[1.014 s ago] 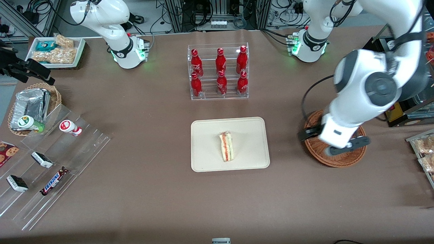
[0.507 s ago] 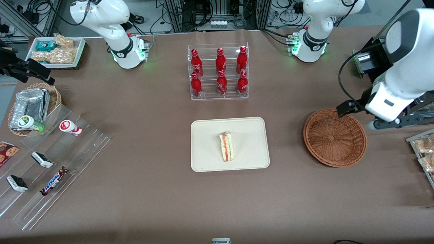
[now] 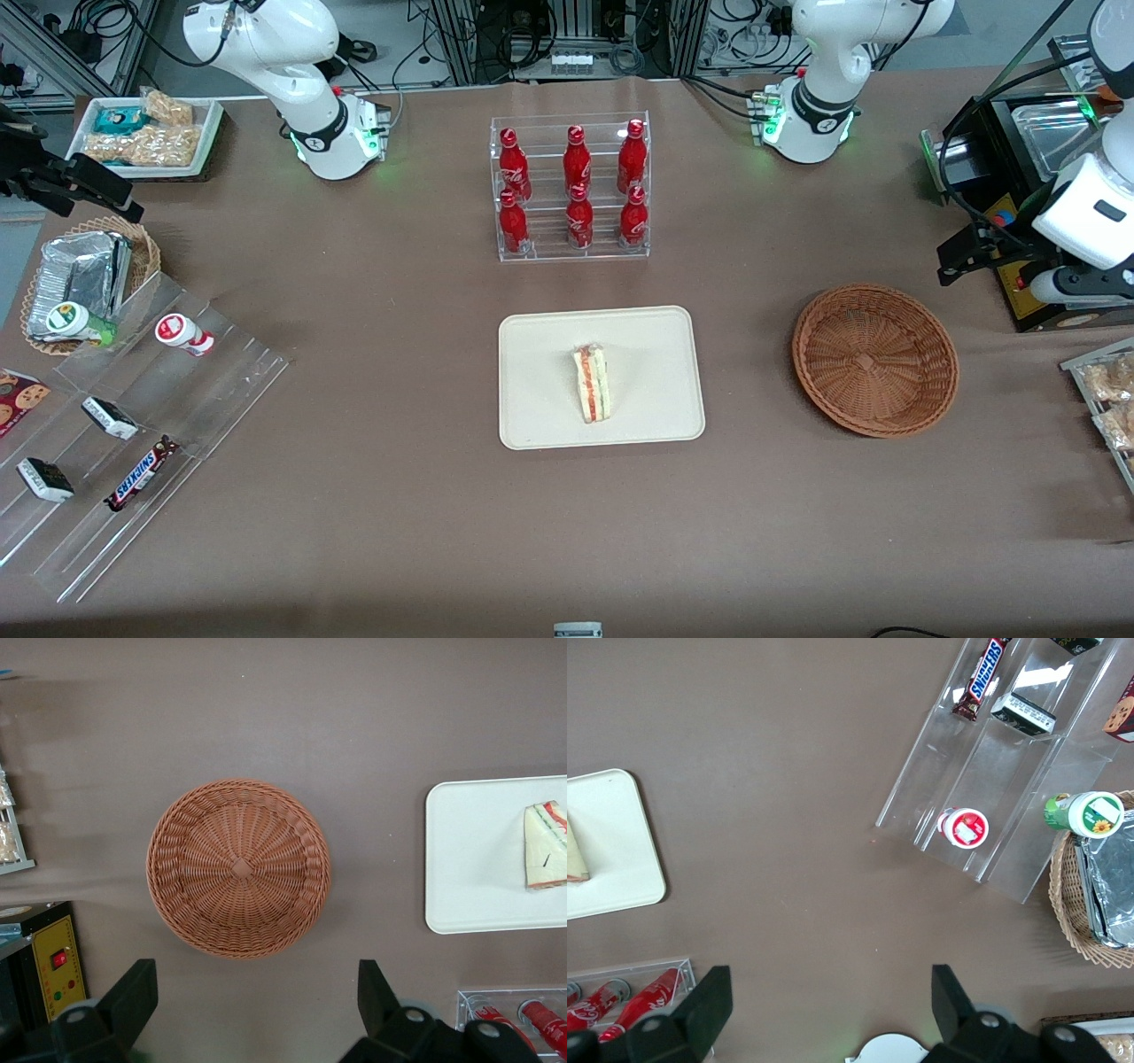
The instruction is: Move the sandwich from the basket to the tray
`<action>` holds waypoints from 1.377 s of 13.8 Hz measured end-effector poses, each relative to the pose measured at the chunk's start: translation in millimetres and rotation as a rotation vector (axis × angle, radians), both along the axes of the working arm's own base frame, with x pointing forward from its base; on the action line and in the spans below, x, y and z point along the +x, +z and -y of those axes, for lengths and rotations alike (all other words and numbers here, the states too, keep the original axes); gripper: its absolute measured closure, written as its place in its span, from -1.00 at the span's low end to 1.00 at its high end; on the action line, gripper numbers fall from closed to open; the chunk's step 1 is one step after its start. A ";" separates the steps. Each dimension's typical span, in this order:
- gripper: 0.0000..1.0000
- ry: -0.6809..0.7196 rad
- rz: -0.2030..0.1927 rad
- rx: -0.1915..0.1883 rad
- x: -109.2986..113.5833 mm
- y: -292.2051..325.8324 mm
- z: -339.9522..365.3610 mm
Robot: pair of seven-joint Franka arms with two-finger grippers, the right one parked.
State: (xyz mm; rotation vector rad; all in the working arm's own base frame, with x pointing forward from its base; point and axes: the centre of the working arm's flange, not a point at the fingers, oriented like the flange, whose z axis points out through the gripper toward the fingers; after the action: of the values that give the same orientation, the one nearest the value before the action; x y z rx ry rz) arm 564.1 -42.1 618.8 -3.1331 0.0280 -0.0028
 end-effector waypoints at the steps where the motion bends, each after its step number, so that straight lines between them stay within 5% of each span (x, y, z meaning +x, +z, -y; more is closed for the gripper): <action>1: -1.00 -0.003 -0.010 0.001 -1.0 1.1 1.9; 6: -1.00 -0.007 -0.066 -0.028 -4.2 -5.6 8.8; 19: -1.00 0.000 -0.067 -0.042 -2.9 -6.5 8.0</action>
State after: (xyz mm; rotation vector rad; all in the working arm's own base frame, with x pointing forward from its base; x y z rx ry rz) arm 561.2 -50.1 612.3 -3.1745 0.0293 0.1027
